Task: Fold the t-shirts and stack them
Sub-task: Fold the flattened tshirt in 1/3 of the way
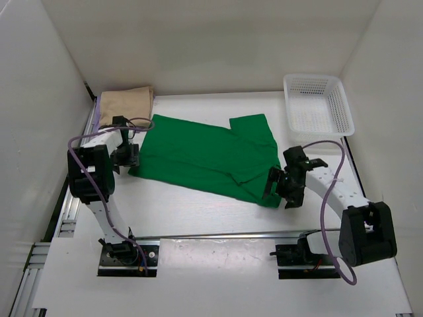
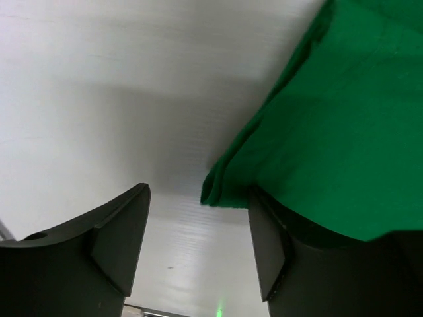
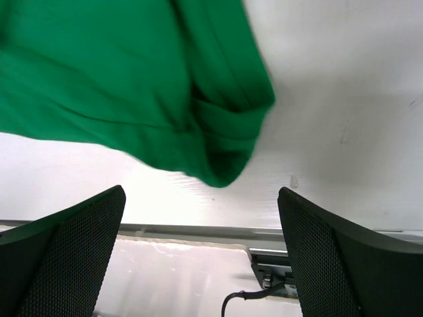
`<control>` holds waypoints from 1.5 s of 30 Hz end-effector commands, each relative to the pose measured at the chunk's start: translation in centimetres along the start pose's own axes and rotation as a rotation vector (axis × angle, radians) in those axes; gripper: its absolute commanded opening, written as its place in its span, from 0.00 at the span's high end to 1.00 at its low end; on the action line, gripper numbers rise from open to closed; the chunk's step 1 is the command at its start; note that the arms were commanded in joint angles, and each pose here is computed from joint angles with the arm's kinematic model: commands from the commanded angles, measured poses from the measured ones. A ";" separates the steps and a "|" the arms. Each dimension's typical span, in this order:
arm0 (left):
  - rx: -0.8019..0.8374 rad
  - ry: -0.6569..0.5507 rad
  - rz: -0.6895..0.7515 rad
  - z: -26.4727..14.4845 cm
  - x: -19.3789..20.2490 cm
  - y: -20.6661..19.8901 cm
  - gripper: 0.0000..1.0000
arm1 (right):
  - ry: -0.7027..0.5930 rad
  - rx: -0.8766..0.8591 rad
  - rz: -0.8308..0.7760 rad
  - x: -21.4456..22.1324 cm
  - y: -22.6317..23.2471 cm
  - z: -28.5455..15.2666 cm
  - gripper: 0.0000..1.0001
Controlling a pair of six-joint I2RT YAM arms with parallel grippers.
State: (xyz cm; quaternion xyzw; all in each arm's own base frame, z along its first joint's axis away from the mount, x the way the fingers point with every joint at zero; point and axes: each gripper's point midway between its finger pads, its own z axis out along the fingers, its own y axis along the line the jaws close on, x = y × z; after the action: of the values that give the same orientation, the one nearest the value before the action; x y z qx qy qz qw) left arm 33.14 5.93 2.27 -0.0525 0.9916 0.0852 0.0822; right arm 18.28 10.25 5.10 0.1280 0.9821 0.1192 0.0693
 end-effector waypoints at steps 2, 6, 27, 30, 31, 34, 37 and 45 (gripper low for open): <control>0.096 -0.015 -0.001 0.0 -0.9 -1.8 0.33 | -0.015 -0.070 0.058 0.4 0.8 1.4 0.00; 0.127 0.014 0.002 0.7 -0.2 -2.4 0.69 | -0.014 -0.068 0.088 0.2 0.4 3.2 0.06; -0.177 0.140 -0.018 -3.3 13.3 4.6 0.62 | 0.076 -0.011 0.250 4.9 -2.6 1.6 1.00; -0.295 0.110 -0.009 -4.3 12.7 6.4 0.42 | 0.101 -0.025 0.254 5.8 -2.6 1.8 1.00; -0.334 0.051 0.020 -5.4 11.3 6.4 0.42 | 0.103 -0.024 0.254 5.9 -2.8 2.0 1.00; -0.337 -0.225 0.064 -10.6 4.3 4.1 0.41 | 0.109 -0.032 0.246 6.1 -2.8 2.2 1.00; -0.084 -0.505 0.266 -17.5 -0.5 -6.6 0.41 | 0.119 -0.048 0.234 6.1 -2.5 2.4 1.00; 0.424 -0.478 0.995 -19.3 12.2 -34.6 0.40 | 0.128 -0.041 0.246 6.4 -2.8 3.4 1.00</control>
State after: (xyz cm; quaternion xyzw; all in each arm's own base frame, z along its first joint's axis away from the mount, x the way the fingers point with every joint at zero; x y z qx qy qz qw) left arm 27.70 -27.93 18.93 0.3690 0.8582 -0.0317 0.3554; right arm 12.68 10.12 1.16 0.2345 0.9598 0.1544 0.0030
